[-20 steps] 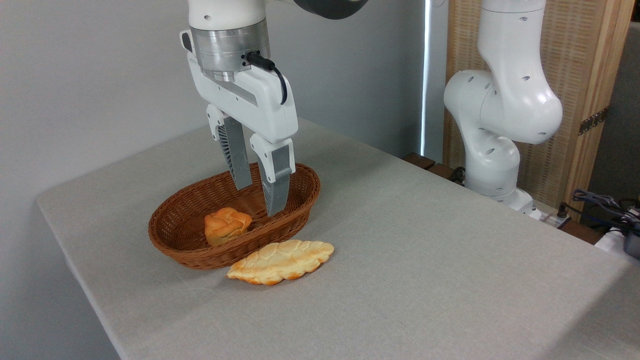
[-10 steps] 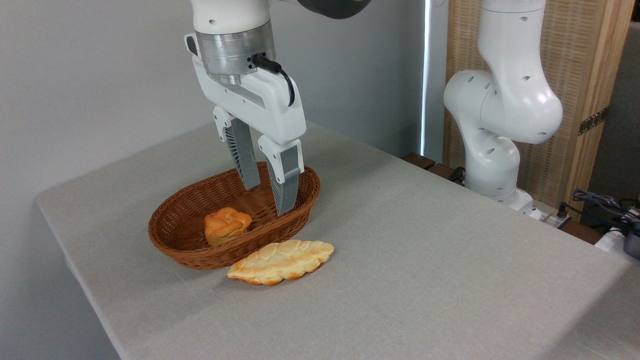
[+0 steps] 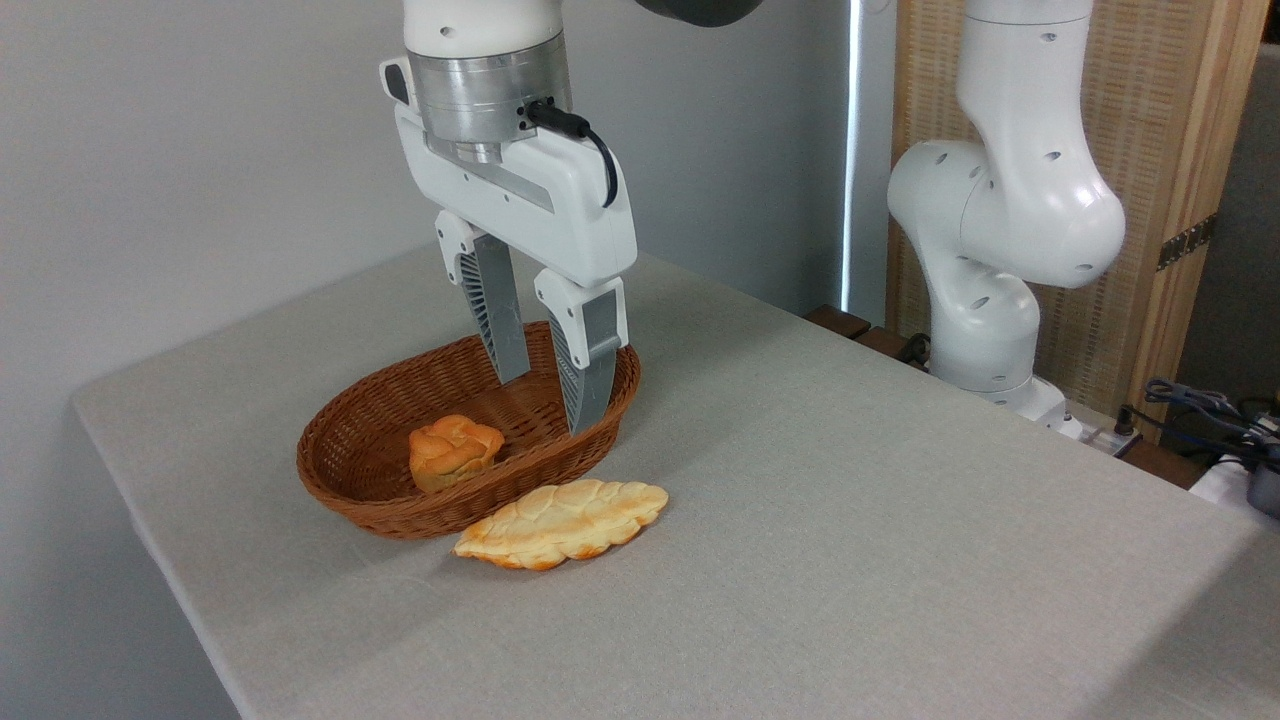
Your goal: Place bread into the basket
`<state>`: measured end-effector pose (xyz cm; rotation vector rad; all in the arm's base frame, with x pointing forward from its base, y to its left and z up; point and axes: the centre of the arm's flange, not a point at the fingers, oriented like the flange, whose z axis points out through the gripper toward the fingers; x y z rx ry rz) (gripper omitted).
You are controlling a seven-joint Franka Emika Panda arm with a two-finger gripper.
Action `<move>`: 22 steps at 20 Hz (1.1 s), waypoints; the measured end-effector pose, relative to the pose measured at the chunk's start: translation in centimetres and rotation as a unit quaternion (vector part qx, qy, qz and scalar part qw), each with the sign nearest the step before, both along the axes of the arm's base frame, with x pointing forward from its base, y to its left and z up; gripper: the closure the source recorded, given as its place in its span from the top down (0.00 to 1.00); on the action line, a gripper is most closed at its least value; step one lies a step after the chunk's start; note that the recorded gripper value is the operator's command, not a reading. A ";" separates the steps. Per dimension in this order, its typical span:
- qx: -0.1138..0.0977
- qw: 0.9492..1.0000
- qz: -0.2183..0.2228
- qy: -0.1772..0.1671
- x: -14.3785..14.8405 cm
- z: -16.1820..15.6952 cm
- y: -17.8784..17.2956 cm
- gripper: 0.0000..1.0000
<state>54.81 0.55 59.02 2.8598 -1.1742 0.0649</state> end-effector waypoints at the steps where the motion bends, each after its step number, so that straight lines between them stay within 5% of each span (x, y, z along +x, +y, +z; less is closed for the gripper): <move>1: 0.000 1.000 -0.013 -0.001 0.0 0.0 0.0 1.00; 6: 0.009 0.998 -0.055 0.012 -0.2 -1.6 -0.1 1.00; 9: 0.038 0.995 -0.097 0.002 -0.8 -3.6 -0.2 1.00; 13: 0.044 0.988 -0.146 -0.004 -2.7 -5.7 -0.1 1.00; 22: 0.036 0.951 -0.301 0.052 -4.9 -11.6 -0.6 1.00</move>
